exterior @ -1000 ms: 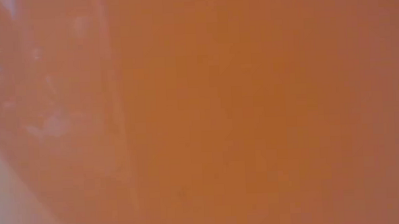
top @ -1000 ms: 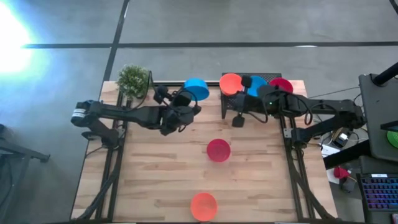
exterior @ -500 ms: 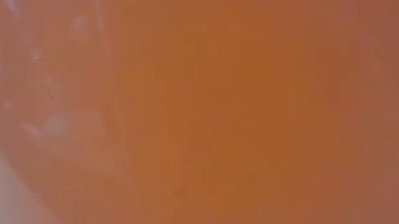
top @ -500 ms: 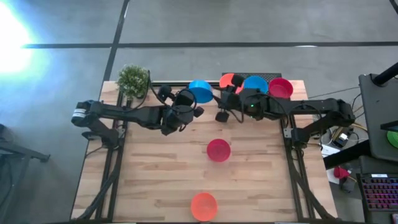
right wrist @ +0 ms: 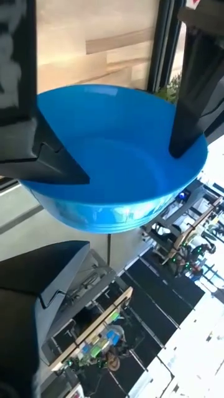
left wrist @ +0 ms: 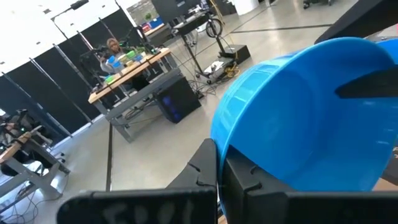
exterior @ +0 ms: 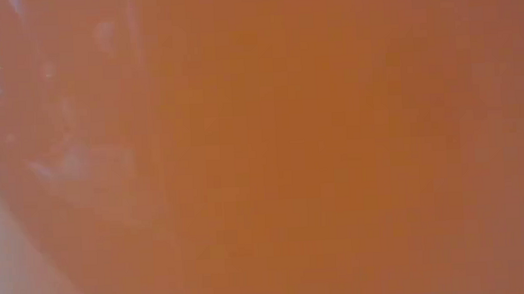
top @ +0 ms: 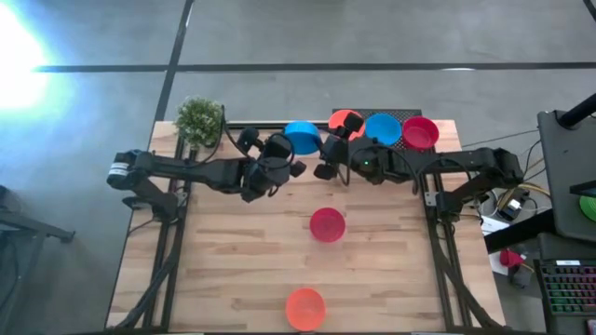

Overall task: Pick & Place Mini bowls
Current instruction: Stack the blue bowl on top of the stacked blue bowls on the shelf

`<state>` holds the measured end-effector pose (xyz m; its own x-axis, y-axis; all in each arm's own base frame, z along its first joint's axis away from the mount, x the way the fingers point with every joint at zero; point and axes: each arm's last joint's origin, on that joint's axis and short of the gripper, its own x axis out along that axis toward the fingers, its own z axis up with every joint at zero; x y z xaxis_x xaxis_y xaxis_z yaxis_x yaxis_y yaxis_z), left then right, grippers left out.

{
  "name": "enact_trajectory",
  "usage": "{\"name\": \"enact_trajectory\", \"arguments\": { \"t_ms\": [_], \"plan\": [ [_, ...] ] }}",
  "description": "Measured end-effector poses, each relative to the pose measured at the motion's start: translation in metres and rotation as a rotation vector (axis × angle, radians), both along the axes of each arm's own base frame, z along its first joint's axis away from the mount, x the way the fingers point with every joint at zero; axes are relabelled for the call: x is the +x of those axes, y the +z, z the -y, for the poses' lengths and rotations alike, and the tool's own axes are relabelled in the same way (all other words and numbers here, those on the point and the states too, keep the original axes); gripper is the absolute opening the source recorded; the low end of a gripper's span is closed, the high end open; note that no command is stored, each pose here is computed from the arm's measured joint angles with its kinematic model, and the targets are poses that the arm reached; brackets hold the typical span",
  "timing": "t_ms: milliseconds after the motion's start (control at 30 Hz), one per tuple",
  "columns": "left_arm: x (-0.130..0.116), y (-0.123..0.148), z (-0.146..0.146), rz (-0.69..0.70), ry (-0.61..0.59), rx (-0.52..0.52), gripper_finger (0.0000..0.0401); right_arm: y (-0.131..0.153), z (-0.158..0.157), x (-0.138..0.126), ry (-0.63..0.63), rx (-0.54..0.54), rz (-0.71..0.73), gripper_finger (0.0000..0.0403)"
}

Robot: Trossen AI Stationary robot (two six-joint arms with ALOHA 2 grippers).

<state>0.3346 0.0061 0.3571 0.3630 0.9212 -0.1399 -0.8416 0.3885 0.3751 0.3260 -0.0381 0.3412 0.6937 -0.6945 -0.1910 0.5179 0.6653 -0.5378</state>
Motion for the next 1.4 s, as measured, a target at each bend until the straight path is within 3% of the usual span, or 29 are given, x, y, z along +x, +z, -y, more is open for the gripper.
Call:
{"name": "enact_trajectory", "arguments": {
  "t_ms": [200, 433, 733, 1400],
  "plan": [
    [0.000, 0.000, 0.000, -0.009, -0.008, 0.003, 0.0000, 0.000, 0.000, 0.000, -0.004, 0.010, 0.008, 0.0120],
    [0.000, 0.000, 0.001, -0.015, -0.014, 0.003, 0.0000, 0.002, 0.003, -0.001, -0.024, 0.012, 0.026, 0.0021],
    [0.001, 0.000, 0.000, 0.000, -0.031, -0.015, 0.0011, 0.001, 0.003, -0.001, -0.024, 0.012, 0.018, 0.0010],
    [0.001, 0.000, 0.000, 0.076, -0.051, -0.062, 0.0111, -0.003, 0.011, -0.004, -0.029, 0.042, -0.015, 0.0008]
  ]
}}
